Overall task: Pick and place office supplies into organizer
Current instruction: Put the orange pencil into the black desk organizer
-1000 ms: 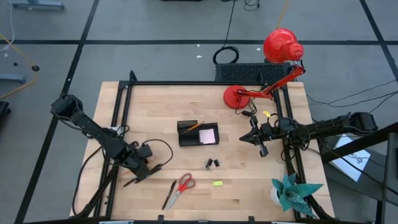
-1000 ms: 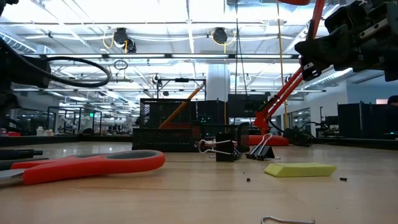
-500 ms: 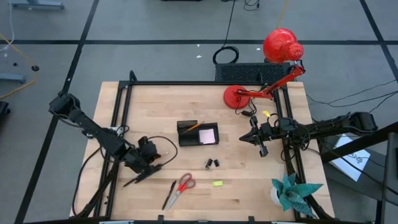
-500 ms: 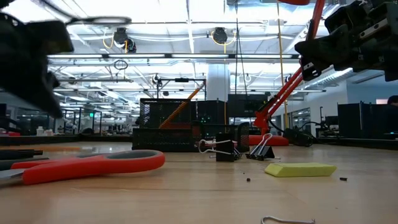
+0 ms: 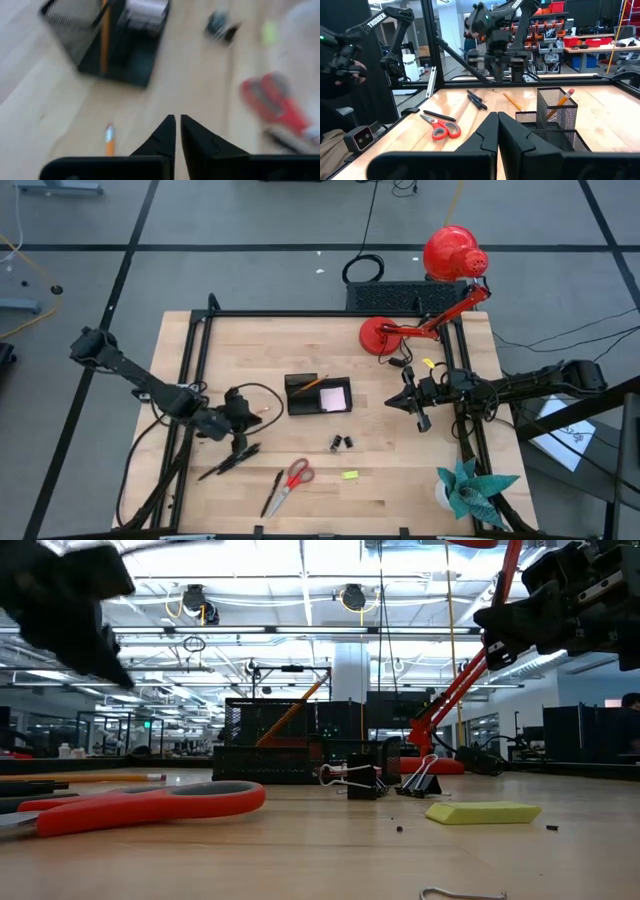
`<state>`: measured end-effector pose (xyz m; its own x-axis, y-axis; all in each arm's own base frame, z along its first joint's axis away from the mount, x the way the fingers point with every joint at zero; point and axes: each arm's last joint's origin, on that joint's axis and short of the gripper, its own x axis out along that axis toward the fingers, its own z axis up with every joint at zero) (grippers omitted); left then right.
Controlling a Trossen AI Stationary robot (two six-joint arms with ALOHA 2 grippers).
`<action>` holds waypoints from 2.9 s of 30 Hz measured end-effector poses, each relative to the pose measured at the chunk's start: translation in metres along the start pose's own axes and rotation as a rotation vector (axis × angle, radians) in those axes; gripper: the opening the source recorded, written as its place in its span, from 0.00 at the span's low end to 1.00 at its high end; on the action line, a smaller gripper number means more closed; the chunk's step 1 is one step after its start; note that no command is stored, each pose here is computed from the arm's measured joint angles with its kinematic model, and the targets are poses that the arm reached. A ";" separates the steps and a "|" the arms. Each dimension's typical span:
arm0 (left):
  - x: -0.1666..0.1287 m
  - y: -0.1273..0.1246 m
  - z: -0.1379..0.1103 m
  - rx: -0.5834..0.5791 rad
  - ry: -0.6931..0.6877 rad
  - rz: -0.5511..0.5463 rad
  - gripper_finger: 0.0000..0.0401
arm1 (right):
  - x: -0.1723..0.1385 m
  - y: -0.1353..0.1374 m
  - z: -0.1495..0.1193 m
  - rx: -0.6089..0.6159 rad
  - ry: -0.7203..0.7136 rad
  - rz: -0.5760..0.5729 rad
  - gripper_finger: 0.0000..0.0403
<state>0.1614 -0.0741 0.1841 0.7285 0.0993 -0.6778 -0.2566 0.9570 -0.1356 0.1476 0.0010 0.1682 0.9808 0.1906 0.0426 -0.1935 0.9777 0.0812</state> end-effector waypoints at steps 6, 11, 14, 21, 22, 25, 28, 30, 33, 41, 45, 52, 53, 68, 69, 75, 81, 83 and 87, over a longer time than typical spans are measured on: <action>0.023 0.030 0.004 -0.037 0.133 0.154 0.25 | 0.000 -0.001 0.001 -0.008 -0.010 -0.025 0.00; 0.043 0.056 0.006 -0.083 0.302 0.137 0.39 | 0.000 -0.002 0.000 -0.006 -0.004 -0.075 0.00; 0.050 0.066 0.005 -0.089 0.401 0.151 0.48 | 0.000 -0.002 -0.001 -0.019 0.002 -0.077 0.00; 0.060 0.075 0.004 -0.071 0.549 0.157 0.59 | 0.000 -0.002 -0.001 -0.029 0.003 -0.077 0.00; 0.061 0.075 0.004 -0.063 0.554 0.152 0.60 | 0.000 -0.002 -0.001 -0.031 0.003 -0.077 0.00; 0.065 0.074 0.003 -0.045 0.570 0.147 0.60 | 0.000 -0.002 -0.001 -0.030 0.004 -0.077 0.00; 0.068 0.075 0.002 -0.040 0.583 0.150 0.60 | 0.000 -0.002 -0.001 -0.030 0.005 -0.077 0.00; 0.069 0.075 0.001 -0.036 0.589 0.151 0.60 | 0.000 -0.002 -0.001 -0.031 0.003 -0.077 0.00; 0.072 0.078 0.004 -0.036 0.601 0.149 0.60 | 0.000 -0.002 -0.001 -0.031 0.003 -0.079 0.00; 0.079 0.083 0.012 -0.029 0.627 0.124 0.60 | 0.000 -0.003 0.000 -0.031 -0.003 -0.103 0.00; 0.081 0.085 0.011 -0.044 0.646 0.116 0.60 | 0.000 -0.003 0.000 -0.031 -0.003 -0.103 0.00; 0.082 0.085 0.012 -0.048 0.634 0.107 0.60 | 0.000 -0.003 0.000 -0.031 -0.003 -0.103 0.00; 0.082 0.085 0.012 -0.048 0.632 0.106 0.59 | 0.000 -0.003 0.000 -0.031 -0.003 -0.103 0.00; 0.085 0.085 0.014 -0.035 0.585 0.117 0.18 | 0.000 -0.003 0.000 -0.031 -0.003 -0.103 0.00; 0.085 0.085 0.014 -0.035 0.582 0.117 0.16 | 0.000 -0.003 0.000 -0.031 -0.003 -0.103 0.00; 0.087 0.083 0.016 -0.030 0.556 0.115 0.03 | 0.000 -0.003 0.000 -0.031 -0.003 -0.102 0.00; 0.087 0.077 0.018 -0.004 0.519 0.112 0.06 | 0.000 -0.003 0.000 -0.031 -0.003 -0.102 0.00; 0.085 0.075 0.019 0.004 0.504 0.108 0.06 | 0.000 -0.003 0.000 -0.031 -0.003 -0.102 0.00; 0.081 0.072 0.021 0.000 0.474 0.088 0.03 | 0.000 -0.003 0.000 -0.031 -0.003 -0.102 0.00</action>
<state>0.2158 0.0083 0.1349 0.3340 0.0443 -0.9415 -0.3043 0.9505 -0.0633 0.1480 -0.0019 0.1677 0.9952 0.0896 0.0384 -0.0916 0.9943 0.0547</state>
